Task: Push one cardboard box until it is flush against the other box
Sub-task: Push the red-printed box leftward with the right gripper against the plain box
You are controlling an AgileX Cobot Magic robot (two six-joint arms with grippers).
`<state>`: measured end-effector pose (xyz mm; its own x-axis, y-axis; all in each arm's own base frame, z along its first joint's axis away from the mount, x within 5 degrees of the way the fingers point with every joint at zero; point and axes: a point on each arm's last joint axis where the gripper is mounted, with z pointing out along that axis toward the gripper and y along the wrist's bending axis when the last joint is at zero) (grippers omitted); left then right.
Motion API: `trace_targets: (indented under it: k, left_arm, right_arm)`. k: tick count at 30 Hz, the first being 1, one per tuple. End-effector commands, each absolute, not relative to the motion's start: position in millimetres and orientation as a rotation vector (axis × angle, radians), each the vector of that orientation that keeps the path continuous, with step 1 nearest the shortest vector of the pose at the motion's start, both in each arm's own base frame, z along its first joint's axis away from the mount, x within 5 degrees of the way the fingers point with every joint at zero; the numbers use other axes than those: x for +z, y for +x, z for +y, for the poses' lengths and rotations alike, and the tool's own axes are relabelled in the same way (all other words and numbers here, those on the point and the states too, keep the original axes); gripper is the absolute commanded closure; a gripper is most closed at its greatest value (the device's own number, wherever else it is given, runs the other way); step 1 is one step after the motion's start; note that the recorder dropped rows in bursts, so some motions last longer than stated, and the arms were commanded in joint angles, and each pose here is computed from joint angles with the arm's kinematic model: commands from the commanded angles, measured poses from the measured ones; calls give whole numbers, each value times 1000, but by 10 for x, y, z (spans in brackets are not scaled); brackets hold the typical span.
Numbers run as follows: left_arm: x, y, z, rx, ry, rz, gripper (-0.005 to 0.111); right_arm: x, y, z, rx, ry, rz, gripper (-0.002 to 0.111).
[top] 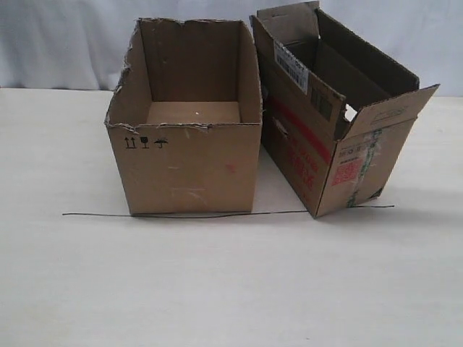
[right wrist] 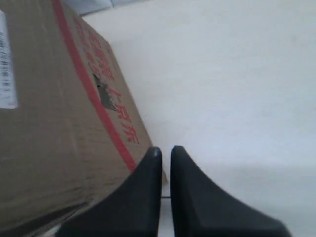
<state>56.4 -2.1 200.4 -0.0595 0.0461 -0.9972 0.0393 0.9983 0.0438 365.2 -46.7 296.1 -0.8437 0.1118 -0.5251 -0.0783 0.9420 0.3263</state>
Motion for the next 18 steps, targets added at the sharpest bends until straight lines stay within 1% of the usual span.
trace_targets:
  k: [1, 6, 8, 12, 18]
  left_arm:
    - [2004, 563, -21, 4, 64, 1623, 107]
    - [2004, 563, -21, 4, 64, 1623, 107]
    - [2004, 563, -21, 4, 64, 1623, 107]
    - [2007, 563, -21, 1, 61, 1619, 107]
    - [2007, 563, -21, 1, 61, 1619, 107]
  right_arm:
    - [2523, 3915, -625, 629, 94, 2562, 103]
    - [2085, 4085, -441, 821, 17, 2587, 103]
    - [1966, 4143, -362, 900, 53, 2577, 103]
    - [1848, 4183, -245, 1061, 51, 2545, 103]
    - [1768, 4164, -15, 1147, -42, 2587, 103]
